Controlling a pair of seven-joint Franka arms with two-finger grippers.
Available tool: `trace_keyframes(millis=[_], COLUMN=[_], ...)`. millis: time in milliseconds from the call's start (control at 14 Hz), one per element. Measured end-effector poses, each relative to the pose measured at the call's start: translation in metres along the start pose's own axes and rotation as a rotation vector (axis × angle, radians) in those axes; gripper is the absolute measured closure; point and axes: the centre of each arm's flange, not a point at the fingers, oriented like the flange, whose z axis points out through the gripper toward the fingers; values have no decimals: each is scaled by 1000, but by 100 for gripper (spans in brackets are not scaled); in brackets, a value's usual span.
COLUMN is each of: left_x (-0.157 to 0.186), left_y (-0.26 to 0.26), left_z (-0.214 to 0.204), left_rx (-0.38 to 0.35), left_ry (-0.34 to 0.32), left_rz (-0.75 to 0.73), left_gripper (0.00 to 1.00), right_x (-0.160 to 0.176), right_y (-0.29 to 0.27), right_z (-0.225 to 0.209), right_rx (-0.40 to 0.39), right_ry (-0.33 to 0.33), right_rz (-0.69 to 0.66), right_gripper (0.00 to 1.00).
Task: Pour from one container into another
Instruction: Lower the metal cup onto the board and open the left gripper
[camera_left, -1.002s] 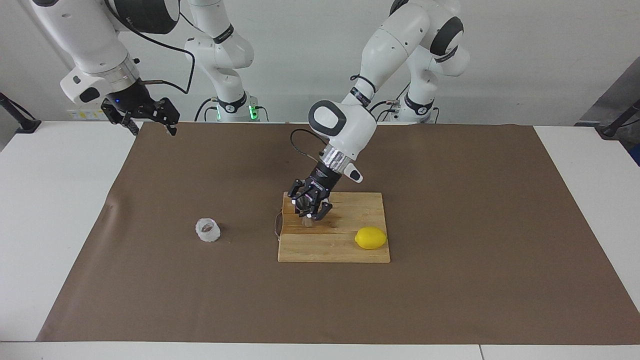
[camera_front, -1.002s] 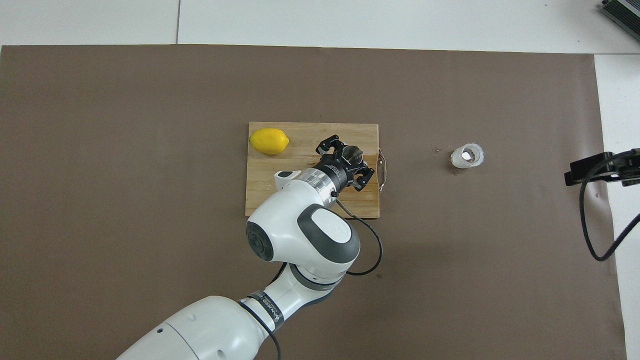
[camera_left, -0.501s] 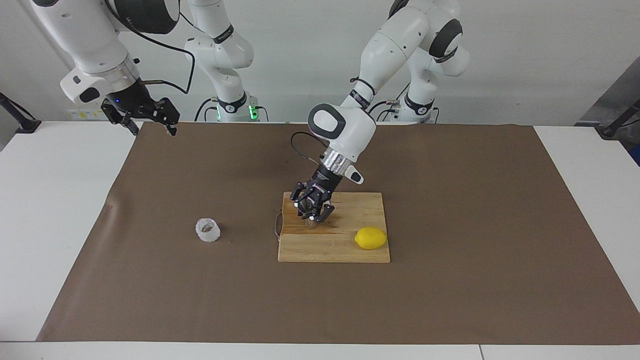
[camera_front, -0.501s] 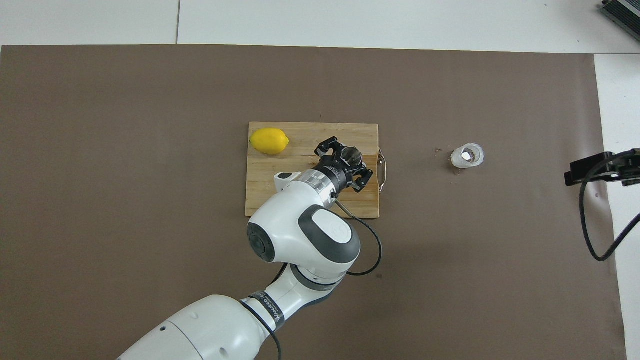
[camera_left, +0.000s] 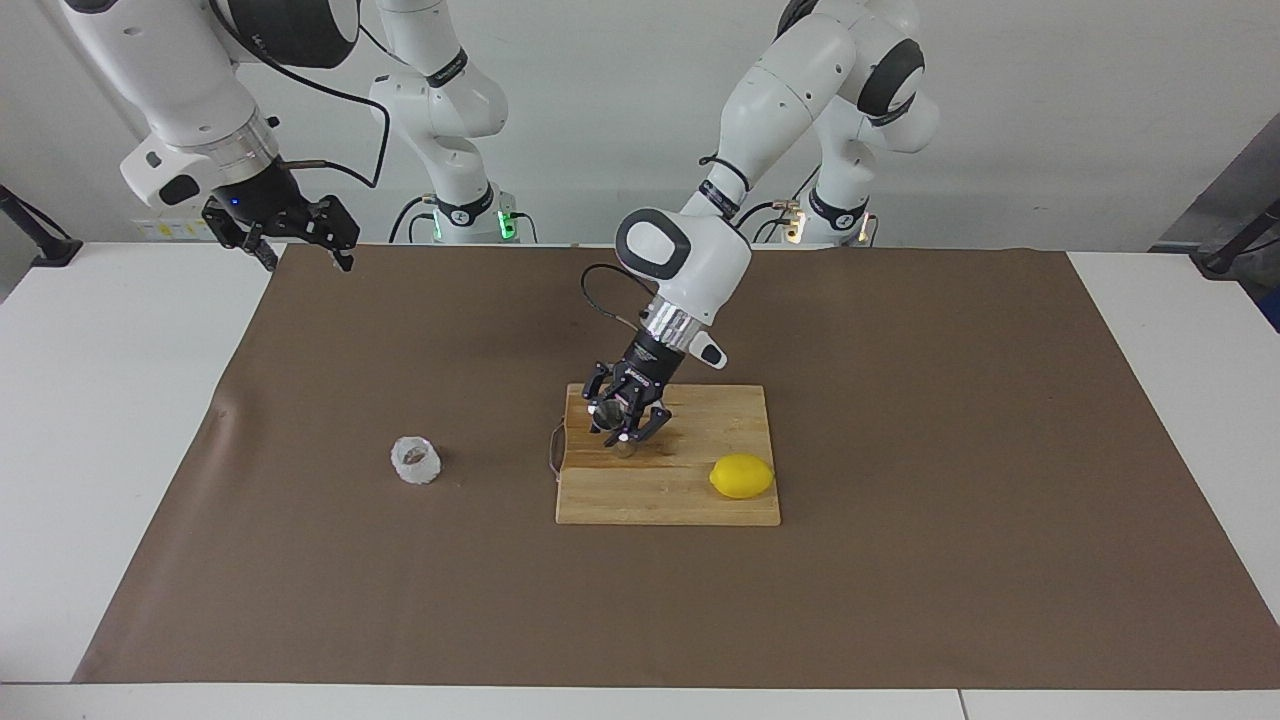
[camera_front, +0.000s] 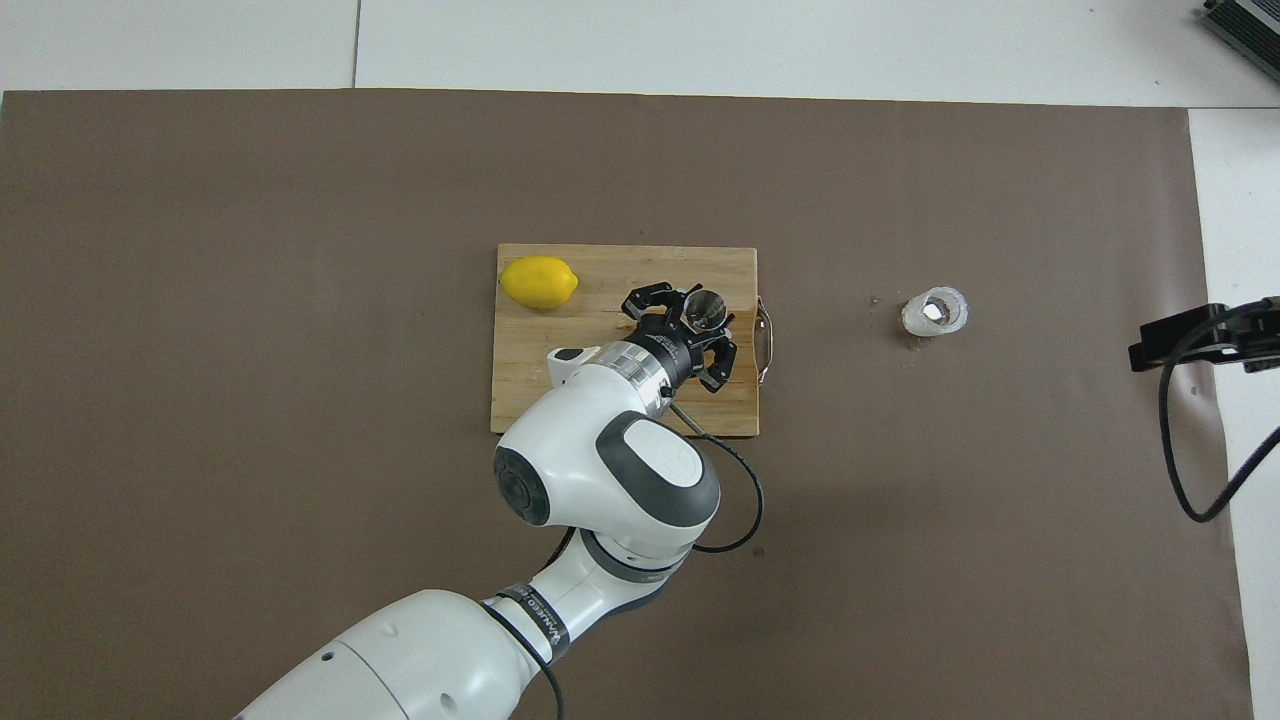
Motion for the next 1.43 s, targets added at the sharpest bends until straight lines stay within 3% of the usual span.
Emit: trace_keyframes(millis=[430, 501, 716, 1432], left_x=[0, 0, -1, -49], left_y=[0, 0, 1, -2], left_z=[0, 0, -1, -42], left_rx=[-1, -1, -3, -27], left_ry=[0, 0, -2, -90], left_rz=[0, 0, 0, 72], left_gripper=[43, 37, 2, 0], right_x=[0, 0, 0, 0], right_y=[0, 0, 0, 0], right_z=[0, 0, 0, 0], right_rx=[0, 0, 0, 0], right_ry=[0, 0, 0, 0], right_rz=[0, 0, 0, 0], right_gripper=[0, 0, 0, 0])
